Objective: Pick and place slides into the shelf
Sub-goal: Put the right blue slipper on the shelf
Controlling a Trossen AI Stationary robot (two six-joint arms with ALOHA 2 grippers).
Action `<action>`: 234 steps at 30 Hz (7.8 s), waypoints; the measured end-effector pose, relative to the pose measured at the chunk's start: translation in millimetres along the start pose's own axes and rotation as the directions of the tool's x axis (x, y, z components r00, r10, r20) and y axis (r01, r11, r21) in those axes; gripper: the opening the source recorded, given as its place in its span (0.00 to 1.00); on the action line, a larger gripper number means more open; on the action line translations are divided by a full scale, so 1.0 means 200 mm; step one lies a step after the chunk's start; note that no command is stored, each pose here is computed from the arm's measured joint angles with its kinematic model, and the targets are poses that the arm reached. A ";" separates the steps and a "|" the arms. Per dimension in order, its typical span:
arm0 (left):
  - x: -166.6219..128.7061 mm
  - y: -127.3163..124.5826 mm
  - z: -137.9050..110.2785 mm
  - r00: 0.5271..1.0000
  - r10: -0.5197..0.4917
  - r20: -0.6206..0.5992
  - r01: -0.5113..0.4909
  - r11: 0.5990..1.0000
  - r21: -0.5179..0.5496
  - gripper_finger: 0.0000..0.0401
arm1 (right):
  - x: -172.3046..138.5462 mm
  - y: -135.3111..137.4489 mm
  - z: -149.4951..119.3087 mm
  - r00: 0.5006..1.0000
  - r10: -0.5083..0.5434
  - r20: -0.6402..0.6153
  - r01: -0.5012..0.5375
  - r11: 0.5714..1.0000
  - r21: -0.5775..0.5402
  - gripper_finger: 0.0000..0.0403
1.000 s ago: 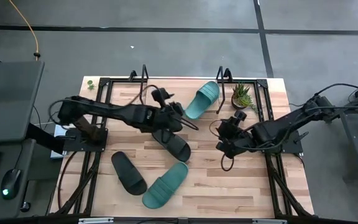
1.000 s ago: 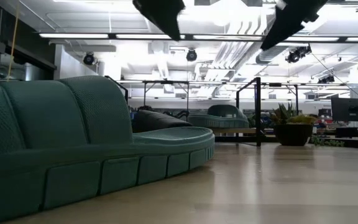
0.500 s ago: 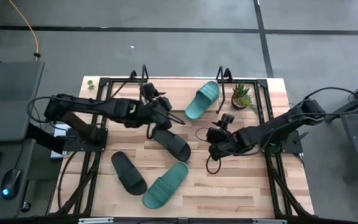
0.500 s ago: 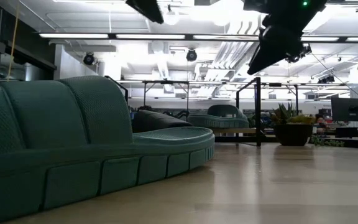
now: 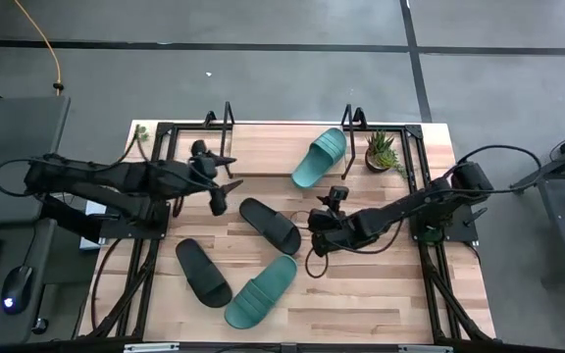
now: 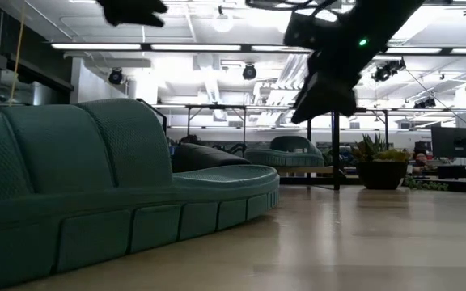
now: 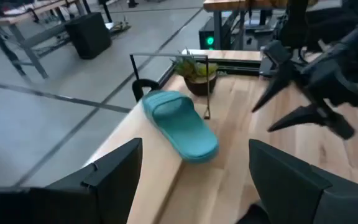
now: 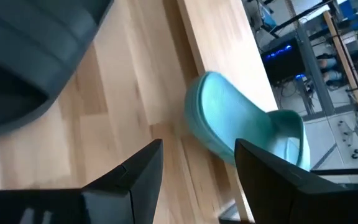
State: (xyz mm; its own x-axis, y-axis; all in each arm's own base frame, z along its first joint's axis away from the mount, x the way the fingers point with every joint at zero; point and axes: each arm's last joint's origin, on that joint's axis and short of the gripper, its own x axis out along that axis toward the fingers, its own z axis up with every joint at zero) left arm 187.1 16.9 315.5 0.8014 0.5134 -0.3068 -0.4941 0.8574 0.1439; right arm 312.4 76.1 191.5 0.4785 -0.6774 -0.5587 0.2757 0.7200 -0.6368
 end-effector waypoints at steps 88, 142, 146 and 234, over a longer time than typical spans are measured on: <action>-0.08 0.04 -0.13 0.998 -0.064 0.000 0.064 0.997 -0.051 0.68 | 0.24 -0.28 -0.05 0.967 0.140 -0.214 -0.120 0.988 0.102 0.01; -0.08 0.04 -0.12 0.998 -0.064 0.006 0.064 0.996 -0.055 0.68 | 0.49 -0.50 -0.07 0.769 0.634 -0.081 -0.581 0.641 -0.501 0.00; -0.08 0.04 -0.13 0.998 -0.060 0.006 0.060 0.997 -0.054 0.68 | 0.51 -0.54 -0.10 0.743 0.663 -0.098 -0.608 0.606 -0.513 0.00; -0.06 0.03 -0.11 0.999 -0.038 0.028 0.039 0.997 -0.060 0.68 | 0.72 -1.02 0.14 0.967 0.253 -0.032 -0.255 0.962 -0.101 0.02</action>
State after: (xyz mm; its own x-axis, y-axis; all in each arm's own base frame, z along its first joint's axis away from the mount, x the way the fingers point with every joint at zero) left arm 167.3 15.8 299.0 0.8284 0.4816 -0.2860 -0.4817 0.8731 0.0750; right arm 347.3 -164.8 256.1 0.5061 -0.4775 -0.7182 0.0592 0.8500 -0.5235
